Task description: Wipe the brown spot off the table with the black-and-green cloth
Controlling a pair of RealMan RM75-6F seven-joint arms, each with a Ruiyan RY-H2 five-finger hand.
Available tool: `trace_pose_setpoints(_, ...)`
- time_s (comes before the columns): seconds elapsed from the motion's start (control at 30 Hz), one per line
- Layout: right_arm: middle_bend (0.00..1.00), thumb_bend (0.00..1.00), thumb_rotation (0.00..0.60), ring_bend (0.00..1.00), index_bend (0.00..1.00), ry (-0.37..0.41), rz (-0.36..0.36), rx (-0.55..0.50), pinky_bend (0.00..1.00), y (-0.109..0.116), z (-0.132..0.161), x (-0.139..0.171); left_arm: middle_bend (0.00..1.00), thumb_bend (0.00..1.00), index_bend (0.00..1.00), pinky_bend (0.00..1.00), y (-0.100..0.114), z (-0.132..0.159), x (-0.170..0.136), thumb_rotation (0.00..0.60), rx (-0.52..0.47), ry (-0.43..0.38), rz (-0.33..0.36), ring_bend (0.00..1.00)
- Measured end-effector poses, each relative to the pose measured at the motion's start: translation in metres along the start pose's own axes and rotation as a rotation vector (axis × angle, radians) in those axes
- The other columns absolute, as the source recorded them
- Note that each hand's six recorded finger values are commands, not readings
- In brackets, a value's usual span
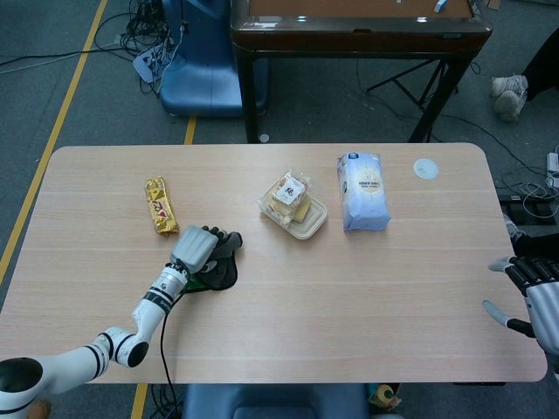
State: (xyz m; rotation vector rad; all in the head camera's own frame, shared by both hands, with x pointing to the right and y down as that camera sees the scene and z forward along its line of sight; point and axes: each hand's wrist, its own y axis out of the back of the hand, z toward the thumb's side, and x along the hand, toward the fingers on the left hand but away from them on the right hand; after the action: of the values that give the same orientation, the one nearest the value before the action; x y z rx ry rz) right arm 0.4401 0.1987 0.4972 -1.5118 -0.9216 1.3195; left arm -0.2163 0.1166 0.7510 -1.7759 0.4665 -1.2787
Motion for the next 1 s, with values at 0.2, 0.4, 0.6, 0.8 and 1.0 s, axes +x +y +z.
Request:
trace_pose_setpoints(0.2, 0.36, 0.25, 0.6, 0.32, 0.37, -0.002, 0.0, 0.002, 0.29, 0.0, -0.001, -0.001, 0.0, 0.17, 0.0, 0.29, 0.012, -0.008, -0.012, 0.6, -0.121, 0.045, -0.045, 0.0)
trace_pose_setpoints(0.4, 0.36, 0.25, 0.6, 0.32, 0.37, 0.002, 0.007, 0.002, 0.29, -0.002, 0.0, -0.004, 0.0, 0.17, 0.0, 0.28, 0.032, -0.031, -0.029, 0.6, -0.178, 0.099, -0.004, 0.01)
trace_pose_setpoints(0.6, 0.36, 0.25, 0.6, 0.32, 0.37, -0.001, 0.019, 0.008, 0.29, -0.003, -0.002, -0.007, 0.0, 0.17, 0.0, 0.28, 0.041, -0.064, -0.062, 0.6, -0.23, 0.179, 0.065, 0.02)
trace_pose_setpoints(0.8, 0.36, 0.25, 0.6, 0.32, 0.37, 0.006, 0.039, 0.011, 0.29, -0.009, 0.0, -0.013, 0.0, 0.17, 0.01, 0.28, 0.034, -0.1, -0.11, 0.6, -0.23, 0.269, 0.077, 0.02)
trace_pose_setpoints(1.0, 0.36, 0.25, 0.6, 0.32, 0.37, 0.029, 0.059, 0.013, 0.29, -0.016, 0.006, -0.02, 0.0, 0.17, 0.04, 0.28, 0.029, -0.123, -0.153, 0.6, -0.228, 0.357, 0.111, 0.02)
